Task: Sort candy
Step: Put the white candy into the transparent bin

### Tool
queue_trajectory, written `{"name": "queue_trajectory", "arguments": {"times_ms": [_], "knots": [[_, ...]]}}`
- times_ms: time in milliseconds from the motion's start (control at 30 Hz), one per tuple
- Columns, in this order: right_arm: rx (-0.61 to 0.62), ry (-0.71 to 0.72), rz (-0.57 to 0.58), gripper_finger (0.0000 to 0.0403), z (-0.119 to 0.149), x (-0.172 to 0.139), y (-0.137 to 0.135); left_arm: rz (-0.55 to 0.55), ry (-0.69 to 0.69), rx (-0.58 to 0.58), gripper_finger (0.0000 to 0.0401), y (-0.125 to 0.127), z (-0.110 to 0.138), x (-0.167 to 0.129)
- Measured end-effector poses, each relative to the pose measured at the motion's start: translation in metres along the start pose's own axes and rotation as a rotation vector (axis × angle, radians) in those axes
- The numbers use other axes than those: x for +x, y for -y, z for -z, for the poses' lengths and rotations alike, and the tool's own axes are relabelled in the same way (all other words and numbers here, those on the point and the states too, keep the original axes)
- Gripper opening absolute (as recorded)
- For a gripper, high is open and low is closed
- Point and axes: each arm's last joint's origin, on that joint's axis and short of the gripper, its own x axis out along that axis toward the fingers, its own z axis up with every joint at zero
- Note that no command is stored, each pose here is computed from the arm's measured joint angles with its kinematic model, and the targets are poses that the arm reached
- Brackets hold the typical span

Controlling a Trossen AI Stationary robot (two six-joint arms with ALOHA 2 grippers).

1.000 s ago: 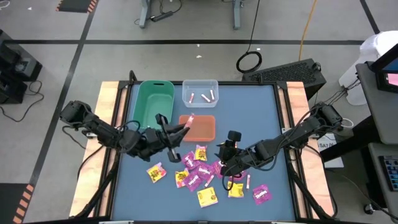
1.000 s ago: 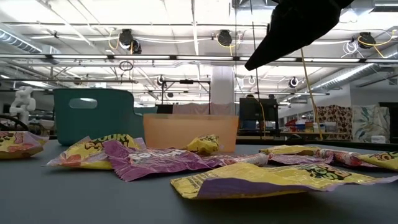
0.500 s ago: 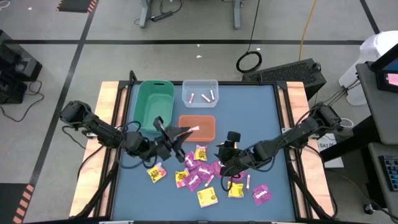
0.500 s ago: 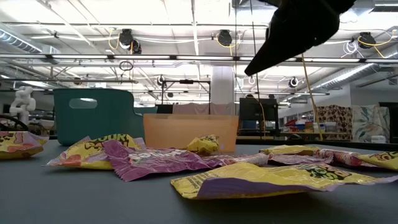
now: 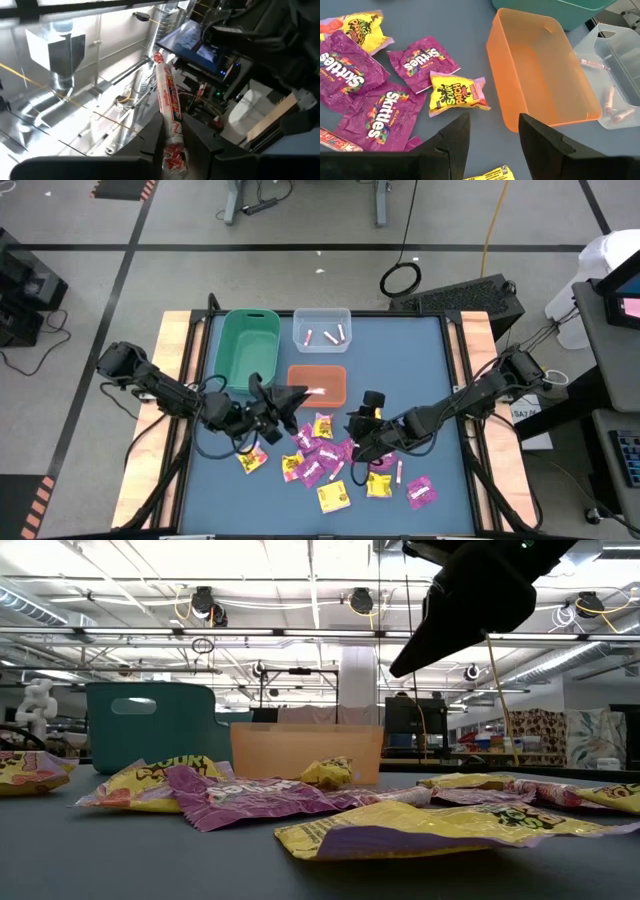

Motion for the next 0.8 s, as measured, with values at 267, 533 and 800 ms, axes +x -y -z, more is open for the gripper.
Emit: {"name": "queue_trajectory", "arguments": {"times_ms": [267, 533, 800], "knots": [[0.008, 0.000, 0.000, 0.0160, 0.000, 0.000, 0.000, 0.000, 0.000, -0.071, 0.0065, 0.000, 0.000, 0.000], [0.013, 0.039, -0.006, 0.0160, -0.004, 0.000, -0.001, -0.046, -0.087, -0.331, 0.0065, -0.003, 0.015, 0.010], [-0.001, 0.092, -0.020, 0.0160, -0.011, -0.003, -0.002, -0.119, -0.265, -0.417, 0.0065, -0.006, 0.055, 0.031]]}}
